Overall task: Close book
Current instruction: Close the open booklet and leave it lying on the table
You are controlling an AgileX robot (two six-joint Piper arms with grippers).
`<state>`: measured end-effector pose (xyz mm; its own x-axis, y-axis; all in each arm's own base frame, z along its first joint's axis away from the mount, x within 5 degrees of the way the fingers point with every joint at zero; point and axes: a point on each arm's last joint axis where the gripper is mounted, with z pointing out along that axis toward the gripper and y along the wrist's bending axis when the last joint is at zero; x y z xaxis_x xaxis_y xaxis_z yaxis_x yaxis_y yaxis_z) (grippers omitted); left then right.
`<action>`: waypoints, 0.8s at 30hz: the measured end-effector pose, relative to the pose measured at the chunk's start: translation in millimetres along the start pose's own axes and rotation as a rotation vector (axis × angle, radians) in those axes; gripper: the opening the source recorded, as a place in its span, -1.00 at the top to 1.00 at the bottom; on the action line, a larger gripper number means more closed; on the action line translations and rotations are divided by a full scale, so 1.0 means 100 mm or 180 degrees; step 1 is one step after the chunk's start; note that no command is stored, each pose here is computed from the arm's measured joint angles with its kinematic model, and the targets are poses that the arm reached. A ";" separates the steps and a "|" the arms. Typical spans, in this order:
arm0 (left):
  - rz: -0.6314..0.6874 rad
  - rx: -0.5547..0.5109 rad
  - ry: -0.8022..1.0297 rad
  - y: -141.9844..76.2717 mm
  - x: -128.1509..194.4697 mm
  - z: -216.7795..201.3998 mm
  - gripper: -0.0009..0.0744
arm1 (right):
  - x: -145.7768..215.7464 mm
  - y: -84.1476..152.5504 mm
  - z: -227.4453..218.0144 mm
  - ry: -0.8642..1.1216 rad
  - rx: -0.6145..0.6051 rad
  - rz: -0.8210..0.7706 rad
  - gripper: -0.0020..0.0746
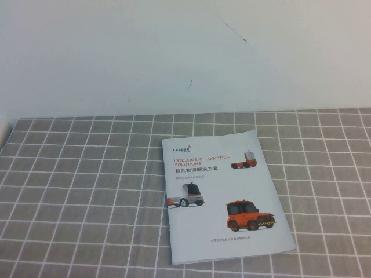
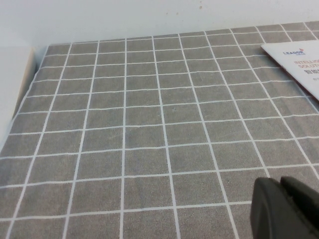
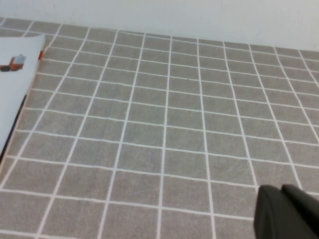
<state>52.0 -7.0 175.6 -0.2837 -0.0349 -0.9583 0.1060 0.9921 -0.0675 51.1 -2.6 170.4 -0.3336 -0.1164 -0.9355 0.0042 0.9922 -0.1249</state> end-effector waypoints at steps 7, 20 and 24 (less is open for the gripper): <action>0.0000 0.0000 0.0000 0.00 0.00 0.00 0.99 | 0.00 0.00 0.00 -0.0001 -0.0005 0.0011 0.95; 0.0000 0.0000 0.0000 0.00 0.00 0.00 0.99 | 0.00 0.00 0.00 -0.0001 -0.0011 0.0350 0.95; 0.0001 0.0000 0.0000 0.00 0.00 0.00 0.99 | 0.00 0.00 0.00 0.0000 -0.0014 0.0671 0.95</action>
<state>52.0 -7.0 175.6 -0.2837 -0.0344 -0.9583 0.1062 0.9921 -0.0671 51.1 -2.2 170.4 -0.3257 0.0938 -0.9408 0.0698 0.9947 0.0750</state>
